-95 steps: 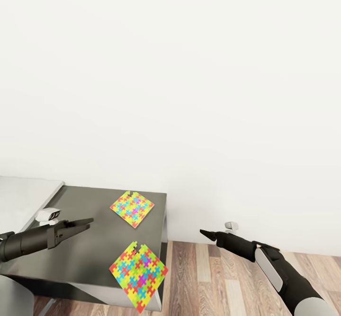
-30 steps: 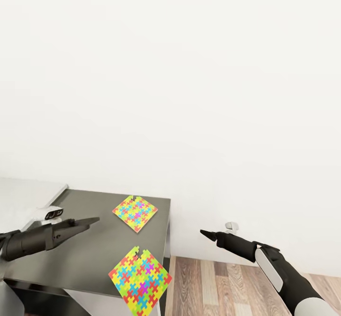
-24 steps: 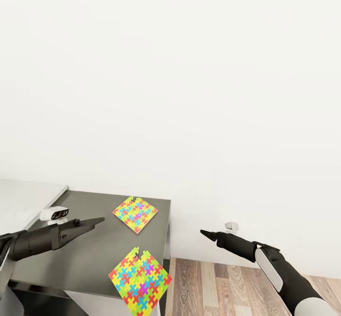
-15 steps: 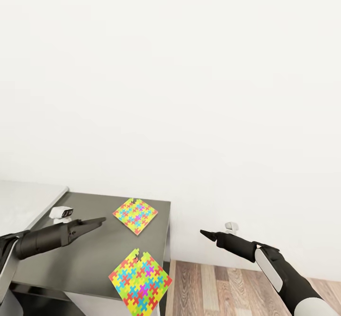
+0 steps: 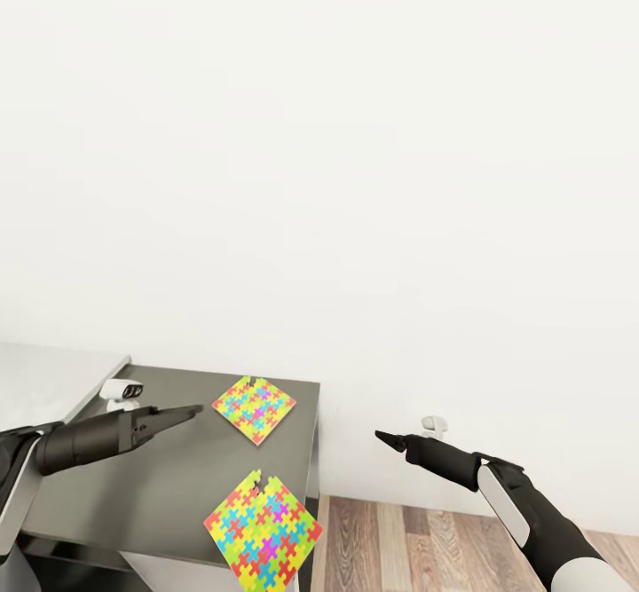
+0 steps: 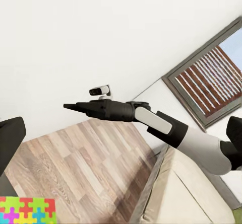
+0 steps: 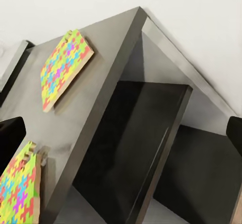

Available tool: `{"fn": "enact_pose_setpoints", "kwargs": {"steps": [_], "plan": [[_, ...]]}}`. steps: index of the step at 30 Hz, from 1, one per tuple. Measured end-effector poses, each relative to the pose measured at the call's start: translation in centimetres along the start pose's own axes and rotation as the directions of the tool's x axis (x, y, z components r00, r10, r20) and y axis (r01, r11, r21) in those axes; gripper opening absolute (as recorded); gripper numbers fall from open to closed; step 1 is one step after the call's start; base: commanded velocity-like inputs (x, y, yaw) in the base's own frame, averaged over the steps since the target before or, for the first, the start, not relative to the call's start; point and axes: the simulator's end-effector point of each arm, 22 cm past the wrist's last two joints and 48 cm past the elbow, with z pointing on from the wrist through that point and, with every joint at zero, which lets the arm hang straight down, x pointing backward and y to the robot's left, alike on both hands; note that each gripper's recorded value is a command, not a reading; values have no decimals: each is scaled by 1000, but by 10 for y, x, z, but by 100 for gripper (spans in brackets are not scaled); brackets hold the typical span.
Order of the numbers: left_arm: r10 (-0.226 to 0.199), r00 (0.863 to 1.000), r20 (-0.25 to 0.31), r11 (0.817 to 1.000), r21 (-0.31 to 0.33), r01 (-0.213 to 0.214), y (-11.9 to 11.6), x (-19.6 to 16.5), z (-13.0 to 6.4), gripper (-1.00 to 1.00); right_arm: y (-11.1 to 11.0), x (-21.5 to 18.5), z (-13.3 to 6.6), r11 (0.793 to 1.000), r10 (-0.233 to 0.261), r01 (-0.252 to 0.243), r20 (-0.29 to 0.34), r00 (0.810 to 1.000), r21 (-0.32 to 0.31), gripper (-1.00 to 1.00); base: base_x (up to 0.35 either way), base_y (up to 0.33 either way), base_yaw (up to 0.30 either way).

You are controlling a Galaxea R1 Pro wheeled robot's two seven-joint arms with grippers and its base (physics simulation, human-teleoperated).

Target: Put all the toys in the child's room - the three board games (two on the bed and one on the table), the two jigsaw puzzles on the table, and the tennis ball on the table - inside the toy box on the table in the child's room.

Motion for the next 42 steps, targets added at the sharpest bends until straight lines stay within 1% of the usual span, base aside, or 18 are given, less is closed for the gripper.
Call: {"fn": "enact_pose_setpoints", "kwargs": {"steps": [6,7,9,12,14,19,21,24,26,30,34,38,40,42], "plan": [[9,1000,-18,1000,20,-8,-8,2,4,100,3,-4,-1,1000,-7,7,6,1000,-4,100,0,0,1],[9,1000,-19,999,36,-9,-12,3,4,100,4,-4,-2,1000,-8,8,7,1000,-4,100,0,0,24],[14,1000,-19,995,95,-12,-26,3,3,100,5,-5,-2,1000,-10,10,9,1000,-6,100,0,0,25],[33,999,-15,987,156,-30,-40,2,1,100,6,-6,-3,1000,-11,11,10,1000,-7,100,0,2,12],[46,999,-14,987,156,-43,-40,3,1,100,6,-7,-3,1000,-11,11,11,1000,-7,100,0,82,4],[56,998,-14,986,155,-53,-40,3,1,100,6,-7,-3,1000,-9,9,11,1000,-6,100,-43,205,1],[67,998,-12,986,155,-65,-40,3,1,100,5,-6,-3,1000,-5,5,10,1000,-5,100,-74,252,0],[86,996,-9,984,156,-83,-40,3,1,100,6,-8,-3,1000,12,-12,12,1000,-10,100,-83,264,0],[88,996,-9,984,156,-86,-40,3,1,100,7,-7,-3,1000,24,-24,2,1000,-12,100,-78,250,0],[91,996,-8,984,156,-89,-40,3,1,100,10,-3,-4,998,65,-65,-26,998,-22,100,-38,133,0],[92,996,-7,984,157,-89,-40,3,1,100,11,-2,-5,996,83,-84,-34,996,-25,100,-10,35,0],[92,996,-7,984,157,-89,-40,3,1,100,13,-5,-5,994,104,-105,-25,994,-36,100,-3,10,0],[92,996,-7,984,157,-90,-40,3,1,100,16,-8,-5,990,129,-129,-12,992,-49,100,-1,4,0],[93,996,-7,983,157,-90,-40,3,1,100,19,-13,-6,984,166,-166,2,986,-66,100,0,2,0]]}}
